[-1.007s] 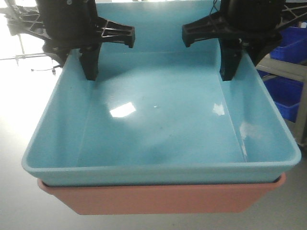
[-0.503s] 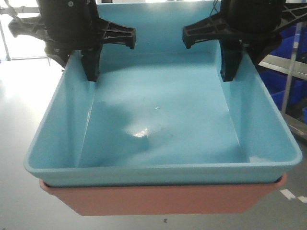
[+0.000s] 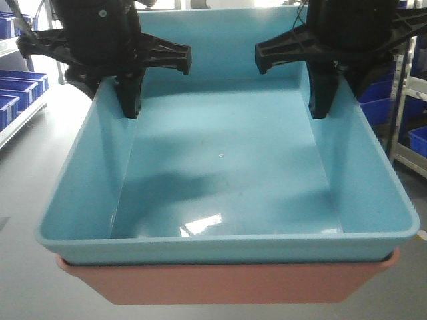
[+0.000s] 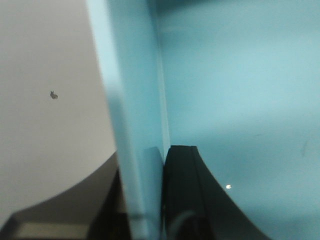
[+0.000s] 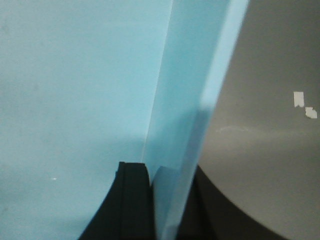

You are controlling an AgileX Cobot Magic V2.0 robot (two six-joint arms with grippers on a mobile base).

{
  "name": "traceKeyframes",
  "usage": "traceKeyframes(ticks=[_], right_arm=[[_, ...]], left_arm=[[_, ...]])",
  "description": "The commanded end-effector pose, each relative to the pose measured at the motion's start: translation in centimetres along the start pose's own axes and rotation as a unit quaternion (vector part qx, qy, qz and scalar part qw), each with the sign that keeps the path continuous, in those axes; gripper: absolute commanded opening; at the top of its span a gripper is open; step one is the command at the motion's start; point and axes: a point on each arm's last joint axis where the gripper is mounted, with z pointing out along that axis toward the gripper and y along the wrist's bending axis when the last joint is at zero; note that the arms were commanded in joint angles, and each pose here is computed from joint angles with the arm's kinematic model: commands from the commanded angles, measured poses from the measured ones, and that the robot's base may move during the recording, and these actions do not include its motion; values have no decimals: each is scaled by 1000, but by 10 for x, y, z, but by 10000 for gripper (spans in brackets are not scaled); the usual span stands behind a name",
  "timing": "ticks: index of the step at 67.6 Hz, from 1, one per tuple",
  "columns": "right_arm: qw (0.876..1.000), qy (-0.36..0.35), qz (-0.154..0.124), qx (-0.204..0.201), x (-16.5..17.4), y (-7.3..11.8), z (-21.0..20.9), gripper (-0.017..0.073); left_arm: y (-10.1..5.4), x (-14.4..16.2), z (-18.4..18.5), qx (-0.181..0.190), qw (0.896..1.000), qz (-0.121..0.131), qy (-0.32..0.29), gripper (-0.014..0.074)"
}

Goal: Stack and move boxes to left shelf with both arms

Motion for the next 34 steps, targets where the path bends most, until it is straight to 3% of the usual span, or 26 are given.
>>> traceKeyframes(ticks=[1,34], right_arm=[[988,-112,9,-107,-23,23,-32,56],[991,-95,8,-93,-20,20,-31,56]], left_arm=[[-32,-24,-35,122,986,-7,-115,-3],[-32,-24,-35,120,986,-7,-113,-3]])
